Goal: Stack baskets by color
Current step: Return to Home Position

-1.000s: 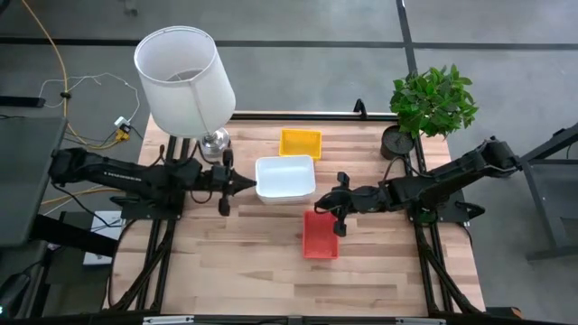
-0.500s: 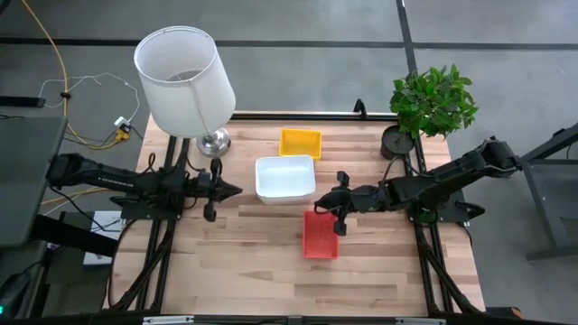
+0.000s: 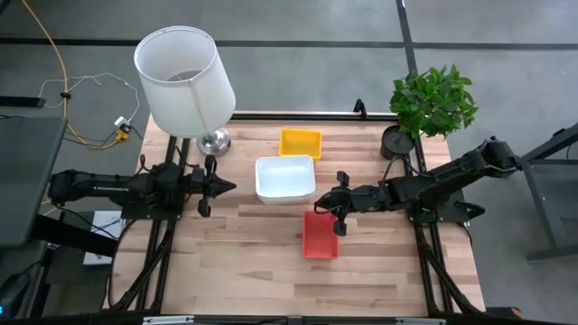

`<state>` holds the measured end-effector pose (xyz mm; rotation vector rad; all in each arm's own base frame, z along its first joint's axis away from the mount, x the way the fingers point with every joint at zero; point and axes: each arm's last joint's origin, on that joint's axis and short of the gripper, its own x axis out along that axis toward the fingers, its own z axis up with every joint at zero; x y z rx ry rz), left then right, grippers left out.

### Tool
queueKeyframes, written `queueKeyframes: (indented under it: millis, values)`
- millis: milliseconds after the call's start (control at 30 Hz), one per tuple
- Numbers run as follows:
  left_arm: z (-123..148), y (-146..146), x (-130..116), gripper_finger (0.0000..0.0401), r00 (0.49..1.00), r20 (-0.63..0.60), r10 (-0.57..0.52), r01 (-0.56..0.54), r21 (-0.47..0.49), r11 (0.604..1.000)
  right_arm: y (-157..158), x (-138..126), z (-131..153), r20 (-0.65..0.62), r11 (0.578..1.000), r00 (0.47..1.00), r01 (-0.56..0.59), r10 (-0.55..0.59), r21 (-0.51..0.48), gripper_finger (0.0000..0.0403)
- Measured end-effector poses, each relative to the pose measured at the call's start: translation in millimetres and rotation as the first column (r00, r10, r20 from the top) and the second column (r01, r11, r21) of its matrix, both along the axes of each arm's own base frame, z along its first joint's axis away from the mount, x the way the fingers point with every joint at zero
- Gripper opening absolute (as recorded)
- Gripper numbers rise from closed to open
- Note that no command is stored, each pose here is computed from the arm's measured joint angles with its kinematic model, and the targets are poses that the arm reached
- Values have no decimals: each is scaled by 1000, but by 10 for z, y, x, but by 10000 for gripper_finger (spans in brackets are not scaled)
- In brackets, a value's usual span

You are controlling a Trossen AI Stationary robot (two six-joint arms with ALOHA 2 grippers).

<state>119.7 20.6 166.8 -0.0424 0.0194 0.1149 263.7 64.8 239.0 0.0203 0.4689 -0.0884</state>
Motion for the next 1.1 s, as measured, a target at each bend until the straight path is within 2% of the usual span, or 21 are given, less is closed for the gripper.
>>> queueKeyframes:
  millis: [267,400,533,800,1100]
  values:
    - [-31,-10,-115,0,999,-28,-17,16,-21,1000,0,0,0,0,1000,1000,5,-5,13,0]
    - [-20,-35,-192,0,999,-6,-44,43,-31,999,1,0,-1,2,999,1000,14,-14,31,0]
    - [49,-51,-244,0,996,74,-57,58,-9,998,1,0,-1,2,999,1000,15,-15,33,0]
    - [36,-58,-232,0,996,55,-64,64,7,998,4,-1,-3,-2,999,1000,6,-6,34,0]
    - [33,-56,-231,0,997,57,-55,58,-42,997,-38,-61,-20,-50,1000,998,23,-22,14,0]
